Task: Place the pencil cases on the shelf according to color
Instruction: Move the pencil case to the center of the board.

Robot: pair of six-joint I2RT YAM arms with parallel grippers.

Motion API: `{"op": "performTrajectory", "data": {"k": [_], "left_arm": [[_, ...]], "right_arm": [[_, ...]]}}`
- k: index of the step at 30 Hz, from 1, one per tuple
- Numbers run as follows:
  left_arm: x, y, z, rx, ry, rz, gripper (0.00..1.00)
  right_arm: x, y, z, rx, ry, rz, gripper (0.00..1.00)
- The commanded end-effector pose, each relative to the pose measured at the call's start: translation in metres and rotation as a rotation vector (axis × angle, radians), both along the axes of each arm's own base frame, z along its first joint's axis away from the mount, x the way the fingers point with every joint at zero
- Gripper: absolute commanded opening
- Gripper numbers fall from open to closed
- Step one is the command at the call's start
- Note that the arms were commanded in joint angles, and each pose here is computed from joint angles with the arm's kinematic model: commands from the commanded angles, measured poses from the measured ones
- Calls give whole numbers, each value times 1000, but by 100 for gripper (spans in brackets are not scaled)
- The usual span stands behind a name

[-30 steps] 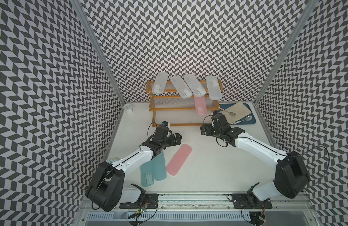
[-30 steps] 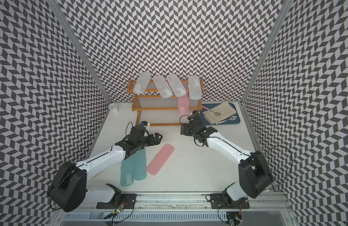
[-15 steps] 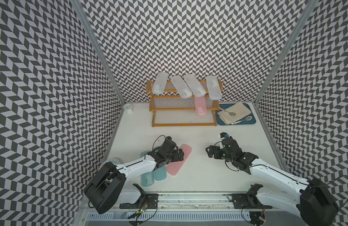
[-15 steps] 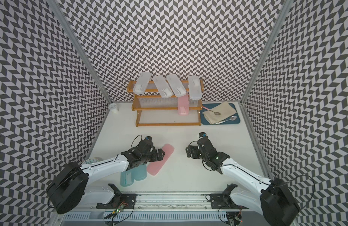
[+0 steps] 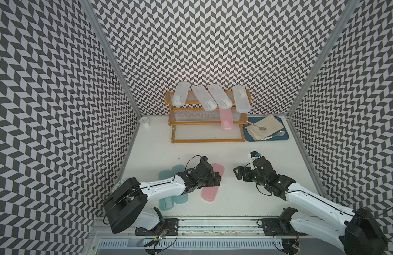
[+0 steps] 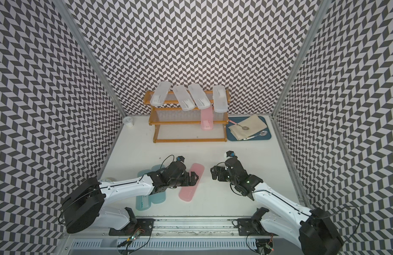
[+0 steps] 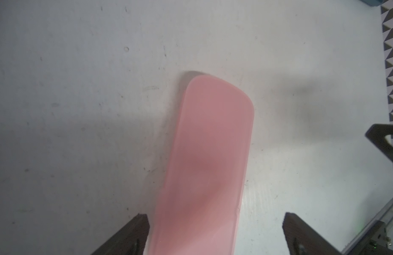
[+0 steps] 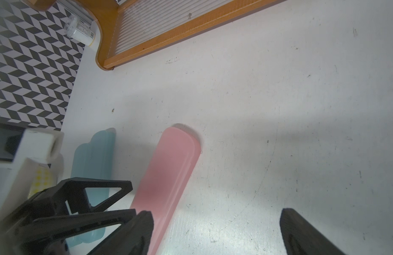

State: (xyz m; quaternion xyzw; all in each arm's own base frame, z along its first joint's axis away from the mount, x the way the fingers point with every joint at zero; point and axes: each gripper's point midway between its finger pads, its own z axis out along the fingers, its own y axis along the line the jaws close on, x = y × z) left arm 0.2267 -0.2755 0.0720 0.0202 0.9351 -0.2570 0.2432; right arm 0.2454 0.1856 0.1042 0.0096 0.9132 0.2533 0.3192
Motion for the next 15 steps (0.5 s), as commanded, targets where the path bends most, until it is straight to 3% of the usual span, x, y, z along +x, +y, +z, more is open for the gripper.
{"op": "performTrajectory", "data": {"k": [1,8,13,15], "left_arm": [[11,11,21,6,-64,70,100],[-10,37,-3,82,-37,46,100],[-32,28,-1,31,-67,-26,100],[-37,28,-1,6,-67,-34,100]], "right_arm": [[1,9,6,43,-17,28,92],[-16,36,-8,151,33,100,77],[-21,60,-14,161,53,165,73],[-21,71,-13,187,71,175,63]]}}
